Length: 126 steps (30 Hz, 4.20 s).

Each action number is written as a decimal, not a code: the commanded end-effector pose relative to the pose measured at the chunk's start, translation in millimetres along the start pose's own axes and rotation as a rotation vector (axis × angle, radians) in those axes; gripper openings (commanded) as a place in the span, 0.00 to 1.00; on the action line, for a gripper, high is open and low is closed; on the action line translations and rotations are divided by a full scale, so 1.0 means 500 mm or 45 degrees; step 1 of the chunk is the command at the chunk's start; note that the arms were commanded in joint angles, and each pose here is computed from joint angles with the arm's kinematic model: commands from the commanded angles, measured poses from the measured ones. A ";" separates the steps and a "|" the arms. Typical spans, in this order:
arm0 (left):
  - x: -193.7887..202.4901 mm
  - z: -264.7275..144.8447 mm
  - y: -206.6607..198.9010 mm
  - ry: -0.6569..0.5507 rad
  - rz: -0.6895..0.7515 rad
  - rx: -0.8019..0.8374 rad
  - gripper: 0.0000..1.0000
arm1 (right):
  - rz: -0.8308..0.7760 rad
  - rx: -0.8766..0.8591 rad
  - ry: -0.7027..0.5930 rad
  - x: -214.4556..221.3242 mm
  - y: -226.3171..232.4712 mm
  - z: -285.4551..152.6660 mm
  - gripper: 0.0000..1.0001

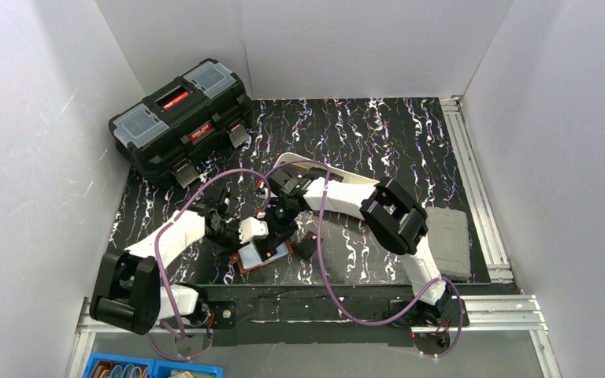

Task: Put the credit cards into the card holder
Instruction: Insert the credit card into the card holder.

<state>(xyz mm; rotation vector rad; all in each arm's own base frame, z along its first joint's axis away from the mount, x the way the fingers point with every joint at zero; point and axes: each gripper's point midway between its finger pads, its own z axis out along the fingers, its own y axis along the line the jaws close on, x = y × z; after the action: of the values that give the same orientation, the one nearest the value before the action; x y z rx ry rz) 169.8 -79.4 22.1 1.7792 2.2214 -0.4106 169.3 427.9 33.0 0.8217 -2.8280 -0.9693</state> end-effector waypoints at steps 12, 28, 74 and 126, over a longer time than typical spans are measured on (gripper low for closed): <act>0.013 0.042 -0.021 0.065 0.070 0.081 0.08 | -0.015 0.005 -0.007 -0.017 -0.009 0.020 0.22; 0.003 0.041 -0.031 0.073 0.070 0.096 0.06 | 0.009 0.050 0.047 0.022 -0.023 0.043 0.34; -0.089 -0.004 -0.025 -0.155 -0.173 0.059 0.00 | -0.162 0.149 -0.231 0.023 -0.026 -0.048 0.47; -0.172 -0.129 -0.028 -0.635 0.460 -0.155 0.05 | -0.131 0.321 -0.442 -0.020 -0.089 -0.129 0.48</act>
<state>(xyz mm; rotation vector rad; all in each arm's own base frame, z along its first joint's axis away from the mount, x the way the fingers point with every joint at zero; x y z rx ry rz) 185.6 -118.5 96.8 1.7746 1.5626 -0.3891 204.8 376.4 39.9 0.9024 -3.2173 -0.8316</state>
